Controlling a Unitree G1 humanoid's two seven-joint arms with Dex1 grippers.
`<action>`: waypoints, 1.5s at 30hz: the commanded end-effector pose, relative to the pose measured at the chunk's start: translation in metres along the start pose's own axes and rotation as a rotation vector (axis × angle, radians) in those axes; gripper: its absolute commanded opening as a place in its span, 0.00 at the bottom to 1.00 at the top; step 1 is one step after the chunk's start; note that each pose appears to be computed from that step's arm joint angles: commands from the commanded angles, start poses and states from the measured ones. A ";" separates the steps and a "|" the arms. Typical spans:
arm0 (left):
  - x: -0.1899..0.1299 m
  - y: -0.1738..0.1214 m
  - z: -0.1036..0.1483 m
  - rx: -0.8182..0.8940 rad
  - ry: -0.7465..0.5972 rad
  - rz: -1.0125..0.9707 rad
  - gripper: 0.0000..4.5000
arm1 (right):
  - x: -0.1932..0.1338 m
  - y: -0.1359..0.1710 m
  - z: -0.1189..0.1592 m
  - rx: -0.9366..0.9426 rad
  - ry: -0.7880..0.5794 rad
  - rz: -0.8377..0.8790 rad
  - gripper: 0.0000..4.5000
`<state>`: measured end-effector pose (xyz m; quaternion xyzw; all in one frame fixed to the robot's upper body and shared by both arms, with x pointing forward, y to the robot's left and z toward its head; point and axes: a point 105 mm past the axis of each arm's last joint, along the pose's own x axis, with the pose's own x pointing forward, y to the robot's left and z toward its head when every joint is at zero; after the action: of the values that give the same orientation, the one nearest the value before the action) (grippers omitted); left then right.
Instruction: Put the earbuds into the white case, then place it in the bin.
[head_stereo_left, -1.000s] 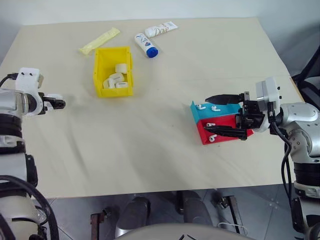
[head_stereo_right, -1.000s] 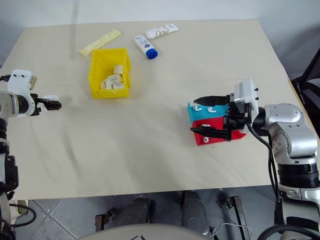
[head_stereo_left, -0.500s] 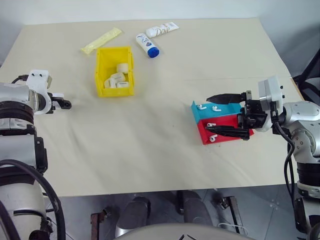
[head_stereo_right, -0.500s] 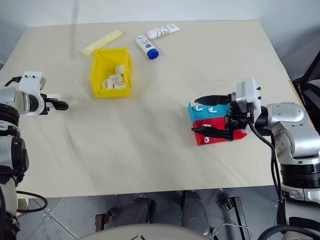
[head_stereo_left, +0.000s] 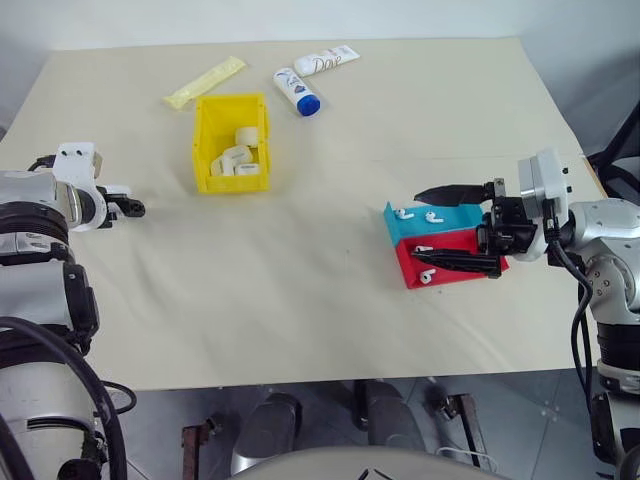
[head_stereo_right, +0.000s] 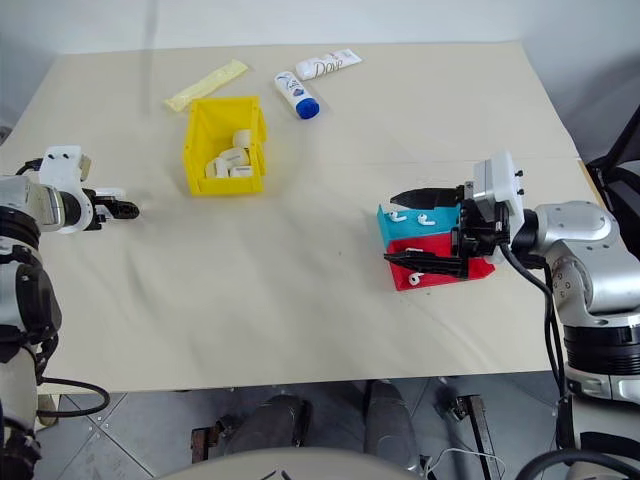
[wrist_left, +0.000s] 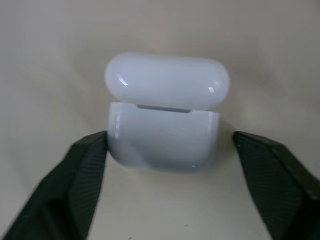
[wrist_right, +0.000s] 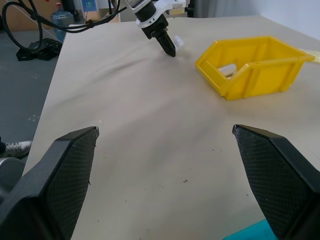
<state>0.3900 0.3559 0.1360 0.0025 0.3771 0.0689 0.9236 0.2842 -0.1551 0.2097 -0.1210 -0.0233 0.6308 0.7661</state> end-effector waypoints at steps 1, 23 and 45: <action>-0.001 0.006 -0.003 -0.008 0.016 0.036 0.66 | -0.003 0.000 0.014 -0.049 -0.010 -0.001 1.00; -0.028 -0.007 -0.050 0.438 0.281 -0.288 0.61 | -0.004 -0.003 0.013 -0.040 0.006 -0.023 1.00; -0.014 -0.039 -0.074 0.602 0.327 -0.335 0.61 | -0.004 -0.003 0.017 -0.060 0.001 -0.048 1.00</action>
<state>0.3365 0.3295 0.1129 0.2303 0.5208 -0.1577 0.8067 0.2876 -0.1567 0.2123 -0.1265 -0.0165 0.6149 0.7782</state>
